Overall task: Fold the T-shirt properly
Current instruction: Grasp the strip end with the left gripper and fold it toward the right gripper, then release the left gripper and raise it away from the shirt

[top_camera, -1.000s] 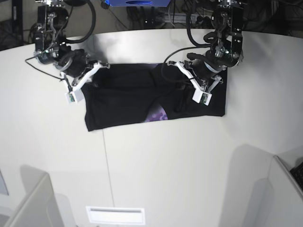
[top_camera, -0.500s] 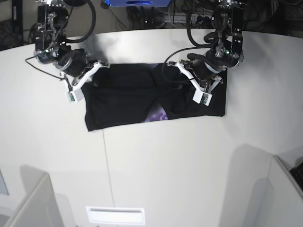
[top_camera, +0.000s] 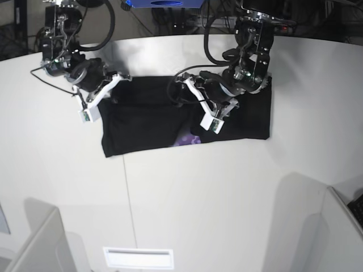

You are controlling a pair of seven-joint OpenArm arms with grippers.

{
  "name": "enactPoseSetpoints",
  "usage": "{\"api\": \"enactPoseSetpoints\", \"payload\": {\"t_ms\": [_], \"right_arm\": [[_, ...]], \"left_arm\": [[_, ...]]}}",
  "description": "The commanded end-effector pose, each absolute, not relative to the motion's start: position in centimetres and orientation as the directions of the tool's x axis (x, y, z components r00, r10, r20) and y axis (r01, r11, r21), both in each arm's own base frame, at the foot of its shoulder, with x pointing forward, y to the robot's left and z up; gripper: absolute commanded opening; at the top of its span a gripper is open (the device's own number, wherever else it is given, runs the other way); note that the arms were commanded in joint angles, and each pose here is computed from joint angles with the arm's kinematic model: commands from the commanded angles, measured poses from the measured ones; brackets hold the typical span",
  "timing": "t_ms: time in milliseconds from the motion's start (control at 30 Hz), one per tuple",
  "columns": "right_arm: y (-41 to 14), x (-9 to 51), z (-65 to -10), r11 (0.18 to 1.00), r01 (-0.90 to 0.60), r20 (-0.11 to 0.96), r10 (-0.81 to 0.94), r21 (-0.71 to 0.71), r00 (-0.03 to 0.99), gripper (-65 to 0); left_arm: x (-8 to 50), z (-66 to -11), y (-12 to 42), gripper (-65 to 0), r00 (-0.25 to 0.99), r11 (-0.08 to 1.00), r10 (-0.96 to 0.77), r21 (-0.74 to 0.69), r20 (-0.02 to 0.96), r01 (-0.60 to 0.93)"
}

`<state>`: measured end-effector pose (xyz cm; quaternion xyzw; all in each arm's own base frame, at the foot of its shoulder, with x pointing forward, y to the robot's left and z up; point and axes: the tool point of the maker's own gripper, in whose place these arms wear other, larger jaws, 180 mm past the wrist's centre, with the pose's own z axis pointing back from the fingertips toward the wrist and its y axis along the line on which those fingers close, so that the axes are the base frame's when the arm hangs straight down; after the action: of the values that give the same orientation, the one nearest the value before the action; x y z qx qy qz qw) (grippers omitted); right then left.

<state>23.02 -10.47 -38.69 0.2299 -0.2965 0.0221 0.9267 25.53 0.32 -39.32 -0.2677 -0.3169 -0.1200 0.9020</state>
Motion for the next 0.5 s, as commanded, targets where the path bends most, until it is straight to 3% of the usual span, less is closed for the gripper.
{"api": "enactPoseSetpoints", "payload": {"t_ms": [0,133,267,367,467], "right_arm": [[-10.5,23.8,-37.6,0.89,-0.192,0.593,-0.104,0.415,0.798,-65.0],[-10.6,23.8,-37.6,0.891,-0.195,0.595,-0.1,0.41,0.798,-65.0],[-10.4,24.2,-36.4,0.89,-0.218,0.624,-0.091,0.4,0.776,-65.0],[-10.3,24.8,-35.8,0.889,-0.226,0.64,-0.093,0.398,0.763,-65.0],[-10.2,25.8,-35.1,0.888,-0.237,0.658,-0.092,0.394,0.748,-65.0]], "left_arm": [[26.4,-37.8,-0.1,-22.1,0.739,0.817,-0.023,-0.413,0.673,0.402],[27.2,-36.2,0.4,-22.4,0.705,0.823,-0.006,-0.397,0.709,0.406],[28.4,-34.2,7.5,-25.0,0.648,0.904,0.067,-0.321,0.758,0.283],[28.2,-33.5,13.7,-40.2,0.621,0.954,0.112,-0.259,0.776,0.151],[26.8,-33.7,20.9,-65.0,0.613,0.982,0.161,-0.19,0.773,-0.017]]}}
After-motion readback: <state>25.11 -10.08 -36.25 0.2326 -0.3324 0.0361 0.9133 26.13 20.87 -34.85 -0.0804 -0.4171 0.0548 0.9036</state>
